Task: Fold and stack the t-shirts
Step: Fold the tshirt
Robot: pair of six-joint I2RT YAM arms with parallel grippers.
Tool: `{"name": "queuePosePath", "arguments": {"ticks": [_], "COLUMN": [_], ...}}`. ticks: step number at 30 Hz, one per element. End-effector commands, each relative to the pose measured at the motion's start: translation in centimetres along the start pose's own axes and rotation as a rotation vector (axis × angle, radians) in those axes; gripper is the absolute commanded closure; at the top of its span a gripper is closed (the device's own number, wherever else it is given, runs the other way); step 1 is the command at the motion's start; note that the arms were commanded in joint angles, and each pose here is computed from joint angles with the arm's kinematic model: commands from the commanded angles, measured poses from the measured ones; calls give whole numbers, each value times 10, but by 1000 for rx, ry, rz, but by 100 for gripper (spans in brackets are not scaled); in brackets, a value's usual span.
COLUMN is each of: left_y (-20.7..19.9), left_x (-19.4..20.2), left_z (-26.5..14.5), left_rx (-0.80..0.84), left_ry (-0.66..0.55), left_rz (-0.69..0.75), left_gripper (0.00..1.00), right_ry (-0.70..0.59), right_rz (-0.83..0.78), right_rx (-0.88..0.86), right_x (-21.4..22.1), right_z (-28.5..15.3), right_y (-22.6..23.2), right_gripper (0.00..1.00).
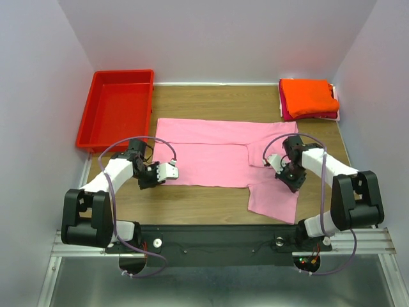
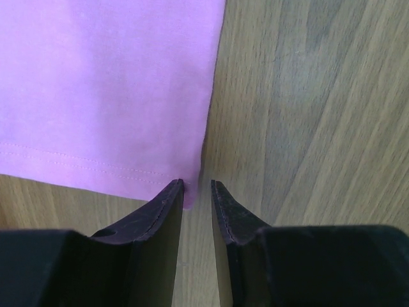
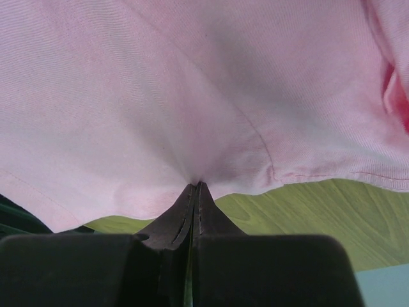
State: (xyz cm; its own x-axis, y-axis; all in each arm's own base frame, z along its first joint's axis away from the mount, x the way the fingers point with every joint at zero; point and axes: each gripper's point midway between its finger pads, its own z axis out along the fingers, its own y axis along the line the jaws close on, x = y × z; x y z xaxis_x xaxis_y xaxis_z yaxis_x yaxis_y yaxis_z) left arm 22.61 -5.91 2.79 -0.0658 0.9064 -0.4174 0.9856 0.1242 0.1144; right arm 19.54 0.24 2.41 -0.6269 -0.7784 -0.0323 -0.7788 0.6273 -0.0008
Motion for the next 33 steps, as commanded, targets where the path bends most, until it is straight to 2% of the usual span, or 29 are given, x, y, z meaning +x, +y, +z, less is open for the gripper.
{"name": "queuePosePath", "arguments": {"ticks": [1, 7, 8, 11, 19, 27, 33], "left_y": [-4, -3, -4, -7, -12, 11, 12], "left_x": [7, 10, 9, 6, 0, -22, -25], "left_z": [5, 6, 5, 2, -6, -28, -32], "left_rx": [4, -8, -6, 3, 23, -21, -7], "left_ry": [13, 24, 21, 11, -6, -75, -92], "left_rz": [1, 6, 9, 17, 18, -40, -60], "left_gripper": [66, 85, 92, 100, 100, 100, 100], "right_ry": [-7, -16, -5, -13, -55, -86, -109], "right_rz": [-8, -10, -6, -5, -18, -13, 6], "right_rx": [27, 36, 61, 69, 90, 132, 153], "right_x": [-1, 1, 4, 5, 0, -3, -2], "right_z": [-12, -15, -18, -21, -35, -53, -67], "right_y": [-3, -1, -4, -4, -6, -16, -23], "right_gripper": [99, 99, 99, 99, 99, 99, 99]}}
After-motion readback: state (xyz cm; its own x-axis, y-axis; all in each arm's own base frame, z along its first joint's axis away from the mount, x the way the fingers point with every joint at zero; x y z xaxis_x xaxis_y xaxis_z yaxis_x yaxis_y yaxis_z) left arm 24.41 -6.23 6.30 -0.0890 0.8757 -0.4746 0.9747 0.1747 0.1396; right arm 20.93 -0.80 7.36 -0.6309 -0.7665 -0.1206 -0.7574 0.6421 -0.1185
